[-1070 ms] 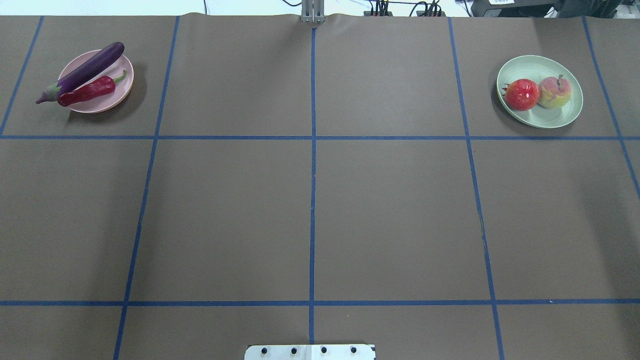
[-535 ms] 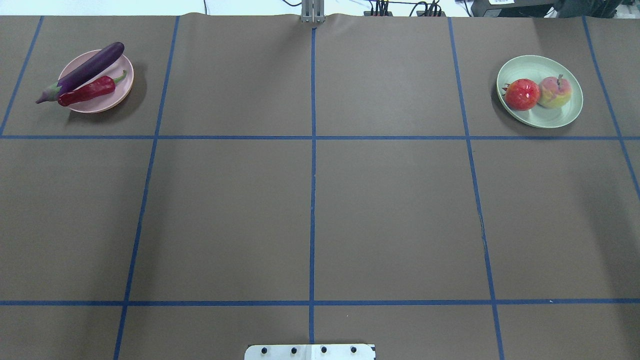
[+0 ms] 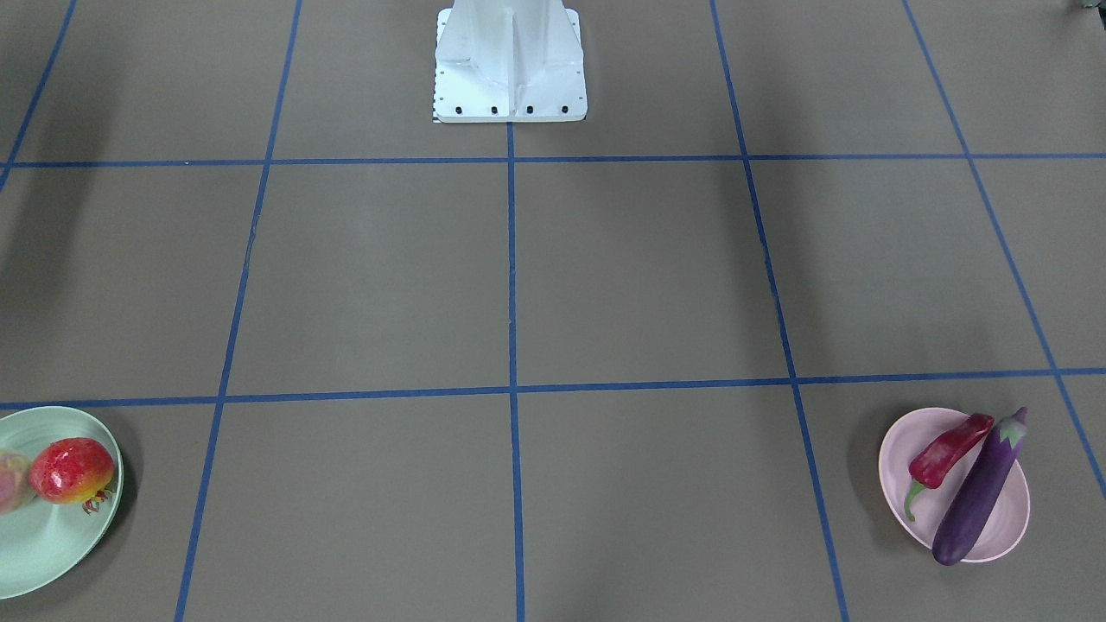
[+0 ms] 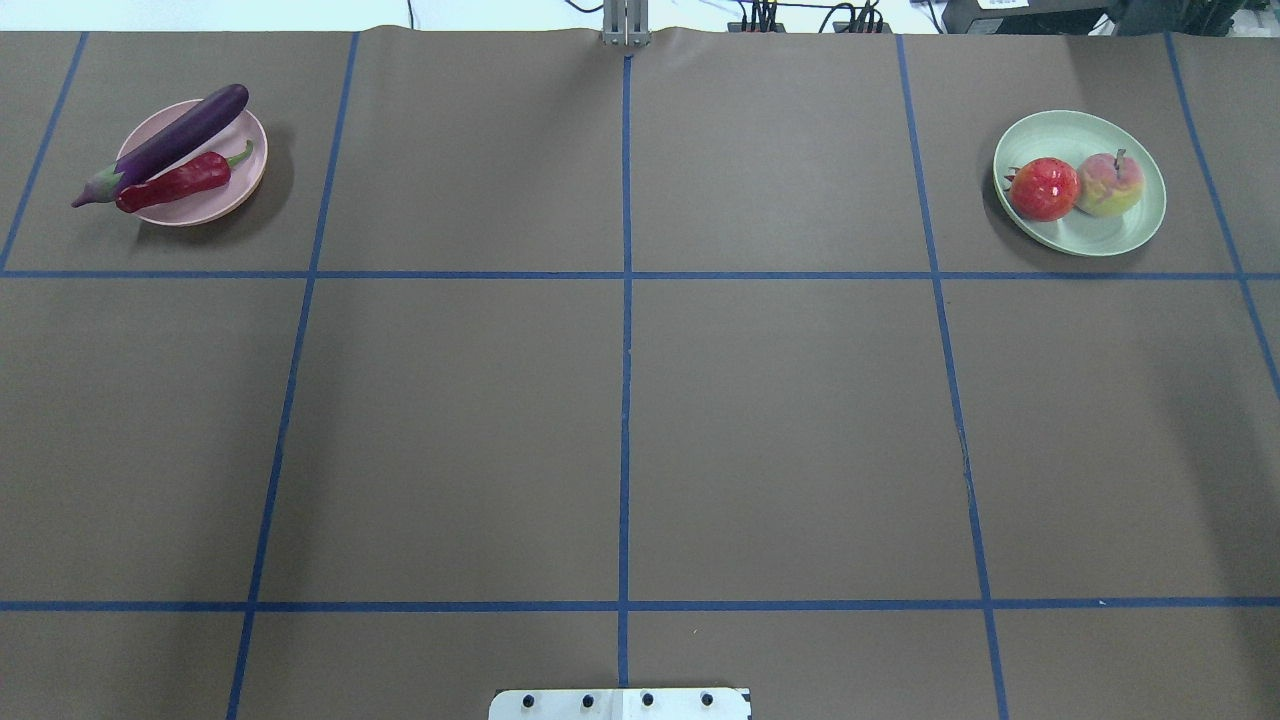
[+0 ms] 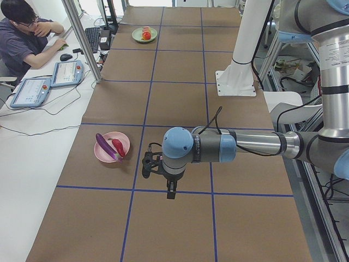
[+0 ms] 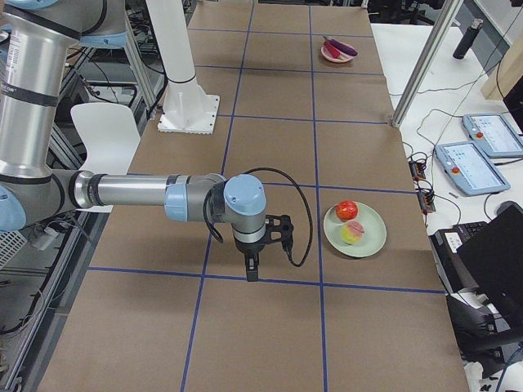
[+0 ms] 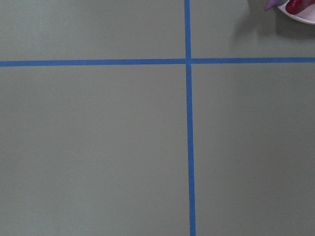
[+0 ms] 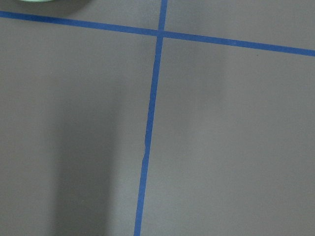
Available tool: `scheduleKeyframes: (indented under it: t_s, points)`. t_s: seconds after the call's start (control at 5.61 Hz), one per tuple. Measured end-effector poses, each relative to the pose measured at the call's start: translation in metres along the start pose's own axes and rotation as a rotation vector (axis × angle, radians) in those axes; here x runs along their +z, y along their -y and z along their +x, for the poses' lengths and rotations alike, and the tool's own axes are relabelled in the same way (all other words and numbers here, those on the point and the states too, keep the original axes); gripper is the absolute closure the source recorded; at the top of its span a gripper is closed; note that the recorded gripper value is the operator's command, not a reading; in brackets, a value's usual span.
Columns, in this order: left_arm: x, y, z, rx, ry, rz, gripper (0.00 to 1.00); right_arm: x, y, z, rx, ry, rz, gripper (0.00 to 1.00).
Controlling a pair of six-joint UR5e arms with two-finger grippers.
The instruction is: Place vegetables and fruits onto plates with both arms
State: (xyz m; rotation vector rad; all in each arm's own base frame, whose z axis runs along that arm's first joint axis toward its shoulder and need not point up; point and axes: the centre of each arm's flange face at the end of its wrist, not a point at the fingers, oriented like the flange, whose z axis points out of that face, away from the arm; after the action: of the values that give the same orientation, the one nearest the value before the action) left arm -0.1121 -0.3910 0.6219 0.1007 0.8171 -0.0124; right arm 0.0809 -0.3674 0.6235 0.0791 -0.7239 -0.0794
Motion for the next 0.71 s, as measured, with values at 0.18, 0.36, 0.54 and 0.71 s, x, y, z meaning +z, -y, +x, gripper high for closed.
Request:
scheduleKeyframes:
  t_s: [0.18,0.36,0.54,0.71]
  points:
    - [-0.0002,-0.0001,0.0009,0.001,-0.008,0.002,0.0,0.0004,-0.0004,0.0003,0.001,0.0,-0.001,0.0]
    - [-0.0005,0.0001,0.0025,0.002,-0.024,0.005,0.0,0.0006,-0.0007,0.0005,0.002,0.0,-0.002,0.0]
    - [-0.0005,0.0002,0.0037,0.003,-0.034,0.006,0.0,0.0007,-0.0008,0.0005,0.002,0.0,-0.001,0.0]
    - [-0.0003,0.0002,0.0037,0.005,-0.037,0.009,0.0,0.0006,-0.0008,0.0004,0.002,0.001,-0.001,0.0]
